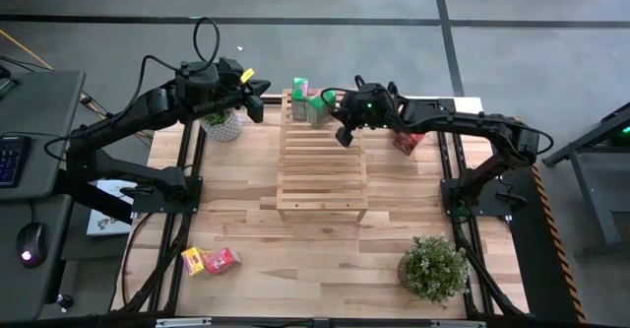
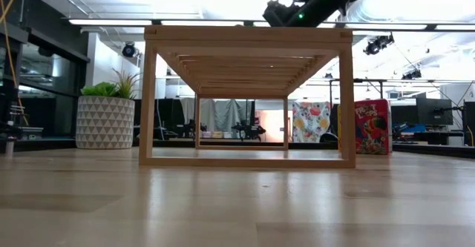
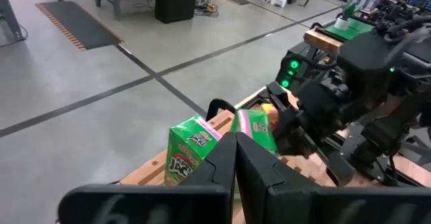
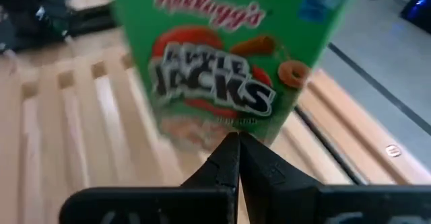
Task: Stack cereal on shelf
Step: Put the right green cereal box on the shelf and align with the other green cereal box
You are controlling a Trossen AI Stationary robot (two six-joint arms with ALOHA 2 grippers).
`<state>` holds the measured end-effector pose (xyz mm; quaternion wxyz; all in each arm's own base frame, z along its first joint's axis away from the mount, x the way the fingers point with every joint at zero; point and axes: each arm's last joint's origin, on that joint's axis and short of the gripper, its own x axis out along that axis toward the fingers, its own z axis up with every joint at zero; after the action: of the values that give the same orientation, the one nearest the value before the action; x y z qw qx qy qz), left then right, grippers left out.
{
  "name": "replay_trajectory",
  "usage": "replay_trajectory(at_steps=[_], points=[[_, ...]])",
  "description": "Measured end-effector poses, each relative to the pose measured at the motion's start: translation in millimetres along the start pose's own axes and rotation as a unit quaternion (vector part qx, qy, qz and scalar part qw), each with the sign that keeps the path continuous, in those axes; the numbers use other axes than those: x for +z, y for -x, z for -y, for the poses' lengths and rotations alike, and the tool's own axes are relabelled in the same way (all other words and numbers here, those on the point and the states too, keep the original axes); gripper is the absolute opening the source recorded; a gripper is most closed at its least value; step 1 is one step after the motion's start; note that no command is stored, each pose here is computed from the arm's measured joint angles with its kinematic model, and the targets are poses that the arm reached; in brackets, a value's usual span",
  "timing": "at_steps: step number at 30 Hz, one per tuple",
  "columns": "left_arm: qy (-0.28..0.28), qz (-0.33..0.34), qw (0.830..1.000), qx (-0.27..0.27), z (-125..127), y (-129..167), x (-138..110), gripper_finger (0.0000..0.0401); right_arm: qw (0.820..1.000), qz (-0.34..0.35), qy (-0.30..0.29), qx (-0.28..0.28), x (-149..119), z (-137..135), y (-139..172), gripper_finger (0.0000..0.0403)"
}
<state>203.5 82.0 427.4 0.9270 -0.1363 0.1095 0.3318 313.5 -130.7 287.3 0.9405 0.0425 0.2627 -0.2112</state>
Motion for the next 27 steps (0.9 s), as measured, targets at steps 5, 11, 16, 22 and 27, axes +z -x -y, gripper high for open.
replay_trajectory(at_steps=[5, 11, 16, 22, 27], points=[[0.000, 0.000, 1.000, 0.000, 0.0, 0.0, 0.0, 0.0000, 1.000, 0.029, -0.007, -0.008, 5.5, 5.7, -0.1, 0.0000], [0.001, 0.000, 1.000, 0.000, 0.0, 0.0, 0.0, 0.0000, 0.998, 0.049, -0.013, -0.034, 9.5, 11.0, 0.1, 0.0000], [0.001, 0.000, 1.000, 0.000, 0.0, 0.0, 0.0, 0.0000, 0.997, 0.060, -0.017, -0.044, 11.5, 14.8, 0.3, 0.0000], [0.002, -0.001, 1.000, 0.000, 0.1, -0.5, -0.2, 0.0000, 0.997, 0.033, -0.045, -0.057, 6.3, 16.7, 1.4, 0.0000], [0.006, -0.001, 1.000, 0.000, 0.1, -0.5, -0.2, 0.0000, 0.998, -0.044, -0.050, -0.008, -7.3, 7.4, 5.3, 0.0000]])
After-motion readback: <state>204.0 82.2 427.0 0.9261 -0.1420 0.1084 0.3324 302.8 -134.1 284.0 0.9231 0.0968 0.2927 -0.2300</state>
